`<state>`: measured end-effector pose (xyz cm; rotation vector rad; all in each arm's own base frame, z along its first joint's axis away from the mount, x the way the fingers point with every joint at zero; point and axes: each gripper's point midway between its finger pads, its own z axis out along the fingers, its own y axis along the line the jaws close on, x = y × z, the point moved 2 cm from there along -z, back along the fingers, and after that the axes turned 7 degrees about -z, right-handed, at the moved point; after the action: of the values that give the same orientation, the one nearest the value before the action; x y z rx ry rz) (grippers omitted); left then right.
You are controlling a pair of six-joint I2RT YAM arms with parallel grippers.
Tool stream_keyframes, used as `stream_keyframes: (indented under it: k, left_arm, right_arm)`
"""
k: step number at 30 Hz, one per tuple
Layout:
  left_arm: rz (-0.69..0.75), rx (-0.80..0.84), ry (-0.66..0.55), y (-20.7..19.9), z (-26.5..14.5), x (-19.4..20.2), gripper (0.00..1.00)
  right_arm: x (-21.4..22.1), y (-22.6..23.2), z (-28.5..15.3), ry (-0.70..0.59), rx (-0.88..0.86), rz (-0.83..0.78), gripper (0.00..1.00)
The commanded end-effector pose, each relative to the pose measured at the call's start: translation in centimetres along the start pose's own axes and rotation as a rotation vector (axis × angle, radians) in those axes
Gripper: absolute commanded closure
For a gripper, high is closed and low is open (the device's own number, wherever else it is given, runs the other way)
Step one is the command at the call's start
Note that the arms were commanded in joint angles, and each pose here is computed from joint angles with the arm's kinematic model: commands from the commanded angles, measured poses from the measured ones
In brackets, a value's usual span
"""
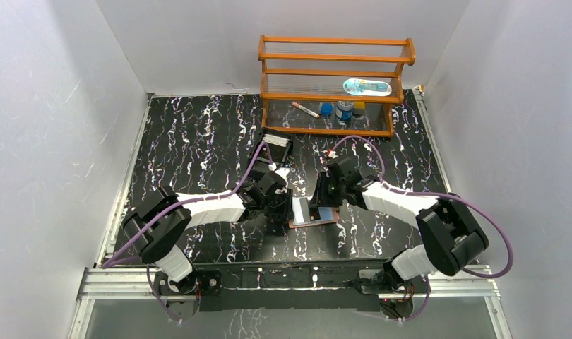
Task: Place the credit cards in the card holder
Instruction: Insert the credit card into the card holder.
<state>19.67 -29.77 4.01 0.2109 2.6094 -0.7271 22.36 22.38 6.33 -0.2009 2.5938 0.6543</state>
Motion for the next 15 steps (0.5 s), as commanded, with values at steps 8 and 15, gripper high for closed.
stream_keyframes:
  k: [8,15]
  left_arm:
    - [0.023,0.010,-0.043,-0.5,-0.5,-0.7,0.69]
    - [0.030,0.006,-0.046,-0.3,-0.7,-0.6,0.69]
  right_arm:
    - [0.6,3.1,1.6,0.010,-0.099,-0.049,0.73]
    - [-0.3,2.0,0.4,-0.034,0.009,-0.050,0.59]
